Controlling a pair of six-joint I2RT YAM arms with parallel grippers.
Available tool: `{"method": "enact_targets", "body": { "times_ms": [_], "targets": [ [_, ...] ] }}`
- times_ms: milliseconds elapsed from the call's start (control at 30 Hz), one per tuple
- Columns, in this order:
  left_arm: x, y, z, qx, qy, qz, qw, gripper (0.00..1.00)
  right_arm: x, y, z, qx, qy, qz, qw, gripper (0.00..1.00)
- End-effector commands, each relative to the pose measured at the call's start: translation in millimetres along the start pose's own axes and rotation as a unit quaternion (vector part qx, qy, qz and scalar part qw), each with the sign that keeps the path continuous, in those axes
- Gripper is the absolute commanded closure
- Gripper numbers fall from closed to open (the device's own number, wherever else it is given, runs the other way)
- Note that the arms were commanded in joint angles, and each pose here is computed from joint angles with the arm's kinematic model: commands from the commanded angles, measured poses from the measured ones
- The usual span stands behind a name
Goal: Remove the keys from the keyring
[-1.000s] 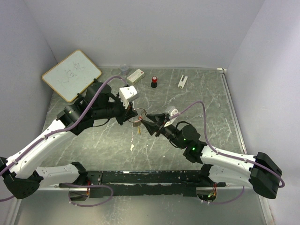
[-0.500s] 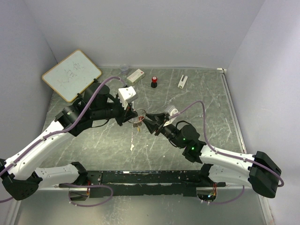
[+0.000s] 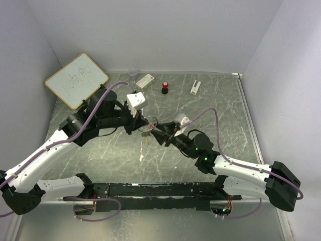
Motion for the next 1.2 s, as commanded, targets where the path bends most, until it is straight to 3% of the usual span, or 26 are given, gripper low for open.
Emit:
{"method": "enact_targets", "body": {
  "times_ms": [0,100,433,633,1033,1167],
  "targets": [
    [-6.2,3.4,7.3,-0.033,-0.004,-0.023,0.999,0.93,5.1,-7.7,13.4,-0.024,-0.006,0.021,0.999,0.64],
    [-6.5,4.0,7.0,-0.033,-0.003,-0.023,0.999,0.93,5.3,-10.3,12.9,-0.023,-0.005,0.022,0.999,0.65],
    [-7.1,8.3,6.0,-0.034,-0.003,-0.016,0.999,0.93,-0.7,-9.7,14.4,-0.025,0.009,-0.011,1.0,1.0],
    [-6.3,8.7,5.7,-0.038,0.002,-0.008,0.999,0.93,-8.7,-2.2,18.3,-0.005,0.033,-0.054,0.998,1.0],
    [-19.5,-18.2,2.3,-0.075,-0.01,-0.153,0.985,0.84,-17.5,-3.8,43.9,-0.01,0.084,-0.097,0.992,1.0],
    [-17.9,-18.2,2.8,-0.068,-0.008,-0.144,0.987,0.85,-20.7,-10.9,49.2,0.01,0.103,-0.113,0.988,1.0]
  ]
}}
Point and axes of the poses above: each gripper's point midway between its finger pads, its own y axis back along the fingers, its own x axis along the line the jaws close on, z = x × y, the point moved 10 cm from there along y, back along the fingers, and after that the axes turned 1 degree about y, right-handed, at the moved point
